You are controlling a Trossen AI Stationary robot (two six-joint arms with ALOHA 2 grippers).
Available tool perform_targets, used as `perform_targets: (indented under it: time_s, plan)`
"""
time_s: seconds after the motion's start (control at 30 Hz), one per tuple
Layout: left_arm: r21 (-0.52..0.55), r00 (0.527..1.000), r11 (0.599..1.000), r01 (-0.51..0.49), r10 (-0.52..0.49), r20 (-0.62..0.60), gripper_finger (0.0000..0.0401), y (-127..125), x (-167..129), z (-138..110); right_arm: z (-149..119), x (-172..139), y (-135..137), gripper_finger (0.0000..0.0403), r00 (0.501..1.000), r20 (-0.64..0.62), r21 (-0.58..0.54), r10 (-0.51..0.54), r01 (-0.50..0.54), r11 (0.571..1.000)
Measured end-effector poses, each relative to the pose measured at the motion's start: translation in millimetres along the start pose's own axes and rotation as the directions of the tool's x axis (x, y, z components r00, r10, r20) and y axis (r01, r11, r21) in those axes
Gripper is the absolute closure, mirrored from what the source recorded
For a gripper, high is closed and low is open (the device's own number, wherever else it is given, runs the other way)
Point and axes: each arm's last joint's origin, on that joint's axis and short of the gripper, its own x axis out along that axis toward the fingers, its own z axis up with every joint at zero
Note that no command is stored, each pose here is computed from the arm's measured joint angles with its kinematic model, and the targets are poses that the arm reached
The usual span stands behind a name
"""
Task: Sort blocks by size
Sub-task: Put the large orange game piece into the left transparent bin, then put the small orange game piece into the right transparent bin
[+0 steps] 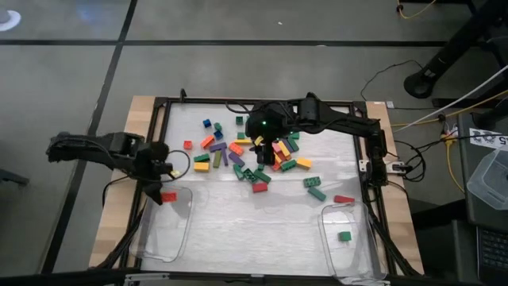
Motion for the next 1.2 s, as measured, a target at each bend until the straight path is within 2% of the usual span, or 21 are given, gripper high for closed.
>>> perform_targets:
  time_s: [0.17,0.3,0.57,0.7,0.77,0.87,1.0,1.1,1.2]
  plan:
    - [-0.077,0.99,0.992,-0.097,0.089,-0.106,0.031,-2.9,15.3,8.3,0.0,0.0,0.0,0.0153,1.0,0.0,-0.001,0.0,0.0,1.0]
    - [-0.121,0.981,0.983,-0.141,0.122,-0.154,0.029,-3.8,22.0,10.6,0.0,0.0,0.0,0.0153,1.0,0.0,-0.007,0.0,0.0,1.0]
    - [-0.239,0.976,0.955,-0.176,0.136,-0.173,0.0222,-4.0,25.1,12.2,-1.9,0.0,0.1,0.0153,1.0,-0.02,-0.008,0.002,-0.002,1.0]
    - [-0.254,0.976,0.953,-0.164,0.119,-0.182,0.0212,-4.8,24.9,12.0,-3.5,-0.2,0.2,0.0153,0.999,-0.036,-0.01,0.0,-0.001,1.0]
    - [-0.227,0.98,0.964,-0.138,0.099,-0.175,0.0215,-7.1,24.2,12.5,-5.5,-2.2,-0.5,0.0153,0.998,-0.053,-0.024,-0.016,0.015,1.0]
    - [-0.114,0.992,0.992,-0.046,0.031,-0.124,0.0225,-21.5,17.5,14.6,-9.0,-7.6,-1.4,0.0153,0.996,-0.08,-0.044,-0.048,0.045,0.998]
    - [0.007,0.998,0.998,0.062,-0.062,-0.016,0.0236,-45.8,1.7,17.0,-14.0,-13.5,-4.3,0.0153,0.99,-0.119,-0.049,-0.082,0.076,0.996]
    - [0.135,0.987,0.99,0.047,-0.067,0.149,0.0243,-58.0,-10.2,20.8,-16.9,-14.3,-9.2,0.0153,0.986,-0.145,-0.057,-0.088,0.08,0.995]
    - [0.256,0.949,0.965,-0.064,-0.021,0.315,0.0247,-61.2,-18.4,25.9,-17.6,-14.3,-14.7,0.0153,0.984,-0.148,-0.048,-0.095,0.088,0.995]
